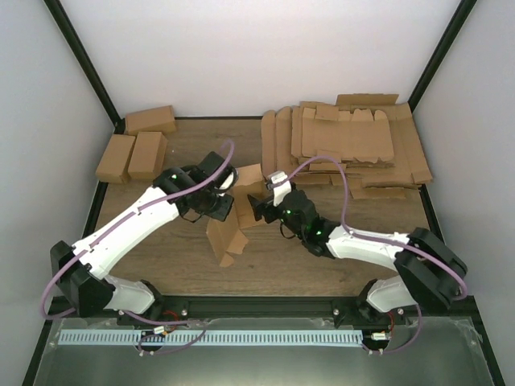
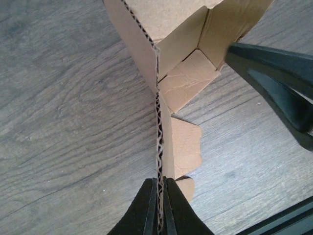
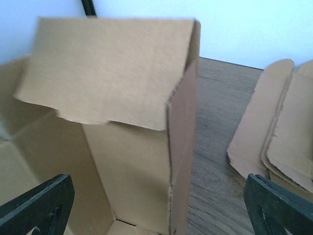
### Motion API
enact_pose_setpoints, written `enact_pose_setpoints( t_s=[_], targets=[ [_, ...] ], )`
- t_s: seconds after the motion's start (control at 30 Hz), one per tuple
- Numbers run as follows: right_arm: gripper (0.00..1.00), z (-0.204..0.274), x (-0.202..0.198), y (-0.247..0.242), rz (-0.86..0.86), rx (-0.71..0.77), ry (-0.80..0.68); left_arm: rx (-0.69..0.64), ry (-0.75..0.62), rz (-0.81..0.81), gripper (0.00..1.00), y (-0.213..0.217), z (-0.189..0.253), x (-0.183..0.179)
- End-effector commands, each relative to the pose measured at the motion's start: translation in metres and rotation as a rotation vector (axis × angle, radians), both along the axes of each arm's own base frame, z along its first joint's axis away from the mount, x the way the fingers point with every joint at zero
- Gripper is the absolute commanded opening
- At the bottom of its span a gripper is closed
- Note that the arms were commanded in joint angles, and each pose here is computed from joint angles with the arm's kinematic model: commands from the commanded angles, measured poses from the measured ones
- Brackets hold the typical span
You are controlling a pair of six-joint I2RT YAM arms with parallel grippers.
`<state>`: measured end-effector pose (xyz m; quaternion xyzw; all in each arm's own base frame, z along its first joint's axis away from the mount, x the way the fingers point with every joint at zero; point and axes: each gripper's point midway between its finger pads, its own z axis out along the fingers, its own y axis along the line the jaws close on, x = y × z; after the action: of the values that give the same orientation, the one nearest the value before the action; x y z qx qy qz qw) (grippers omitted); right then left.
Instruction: Fold the paper box
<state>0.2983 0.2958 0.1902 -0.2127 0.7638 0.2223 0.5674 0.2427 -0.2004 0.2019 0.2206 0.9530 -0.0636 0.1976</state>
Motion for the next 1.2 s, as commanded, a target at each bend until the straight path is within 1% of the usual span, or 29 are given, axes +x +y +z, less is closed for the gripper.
enact_pose_setpoints(
  t_s=[0.0,0.13,0.23,0.33,0.43,0.57,0.73,0.87,1.03,1.17],
  targets=[
    [0.98,0.010,0.023,-0.007,-0.163,0.006,-0.055,0.056,-0.051,-0.006,0.04,-0.003,0.003,0.002],
    [0.97,0.016,0.025,-0.015,-0.211,0.051,-0.080,0.083,-0.057,-0.045,0.04,-0.011,0.000,-0.003],
    [0.96,0.030,0.027,-0.019,-0.239,0.086,-0.116,0.120,-0.057,-0.078,0.04,-0.015,-0.005,-0.008],
    [0.94,0.048,0.027,-0.017,-0.226,0.110,-0.163,0.158,-0.055,-0.100,0.04,-0.018,-0.010,-0.012],
    [0.89,0.064,0.024,-0.012,-0.193,0.128,-0.187,0.186,-0.058,-0.100,0.04,-0.016,-0.014,-0.012],
    [0.82,0.077,0.016,-0.008,-0.134,0.153,-0.190,0.188,-0.067,-0.096,0.04,-0.015,-0.013,-0.011],
    [0.67,0.075,0.017,-0.004,-0.099,0.160,-0.112,0.185,-0.069,-0.102,0.04,-0.017,-0.014,-0.011],
    [0.65,0.079,0.015,0.000,-0.022,0.190,-0.033,0.187,-0.073,-0.105,0.04,-0.016,-0.015,-0.011],
    [0.60,0.082,0.014,0.002,0.057,0.212,0.063,0.164,-0.098,-0.121,0.04,-0.020,-0.011,-0.010],
    [0.50,0.078,0.019,0.003,0.120,0.229,0.163,0.143,-0.113,-0.135,0.04,-0.023,-0.007,-0.009]
  ],
)
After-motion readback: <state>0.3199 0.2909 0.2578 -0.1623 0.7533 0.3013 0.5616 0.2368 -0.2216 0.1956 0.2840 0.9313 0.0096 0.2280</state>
